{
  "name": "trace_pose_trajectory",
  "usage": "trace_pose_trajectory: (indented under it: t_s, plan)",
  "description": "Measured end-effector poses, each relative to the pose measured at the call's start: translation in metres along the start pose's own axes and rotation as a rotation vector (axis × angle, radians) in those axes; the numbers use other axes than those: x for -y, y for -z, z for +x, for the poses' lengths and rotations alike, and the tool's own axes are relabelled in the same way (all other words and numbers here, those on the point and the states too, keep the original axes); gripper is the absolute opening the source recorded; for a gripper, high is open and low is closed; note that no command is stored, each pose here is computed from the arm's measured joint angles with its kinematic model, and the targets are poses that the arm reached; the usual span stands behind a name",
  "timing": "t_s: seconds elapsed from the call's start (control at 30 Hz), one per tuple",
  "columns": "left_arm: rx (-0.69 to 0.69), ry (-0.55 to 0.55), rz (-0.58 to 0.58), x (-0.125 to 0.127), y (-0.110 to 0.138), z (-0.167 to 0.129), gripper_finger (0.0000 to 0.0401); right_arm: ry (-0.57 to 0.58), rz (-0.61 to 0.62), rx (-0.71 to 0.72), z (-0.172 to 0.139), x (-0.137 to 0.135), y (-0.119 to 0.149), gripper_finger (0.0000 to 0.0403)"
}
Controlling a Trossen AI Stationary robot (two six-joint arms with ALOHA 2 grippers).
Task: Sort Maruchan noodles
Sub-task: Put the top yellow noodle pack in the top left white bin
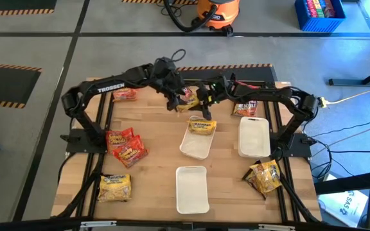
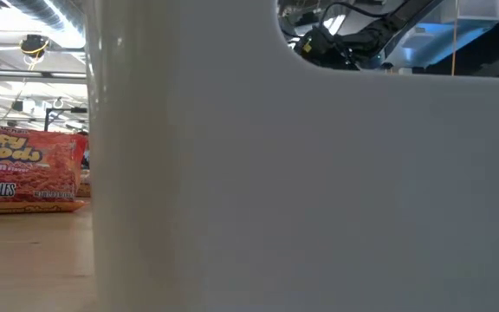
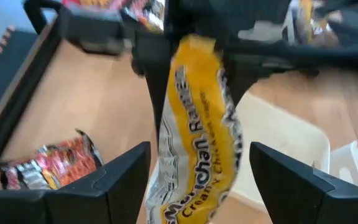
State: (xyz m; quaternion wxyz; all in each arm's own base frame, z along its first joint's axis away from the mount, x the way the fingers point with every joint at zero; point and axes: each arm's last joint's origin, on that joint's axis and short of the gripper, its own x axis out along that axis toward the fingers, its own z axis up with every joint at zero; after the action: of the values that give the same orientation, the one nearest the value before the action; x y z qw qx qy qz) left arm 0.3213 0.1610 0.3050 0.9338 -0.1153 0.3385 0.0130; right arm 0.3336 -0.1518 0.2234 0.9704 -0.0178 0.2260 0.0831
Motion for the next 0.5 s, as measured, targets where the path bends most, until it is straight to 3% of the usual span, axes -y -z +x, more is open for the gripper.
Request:
trace_pose_trajectory:
  t_s: [0.5]
  plan:
    - [-0.095, -0.012, -0.001, 0.009, 0.008, 0.006, 0.0267, 0.0, -0.016, 0.014, 0.006, -0.01, -0.018, 0.0134]
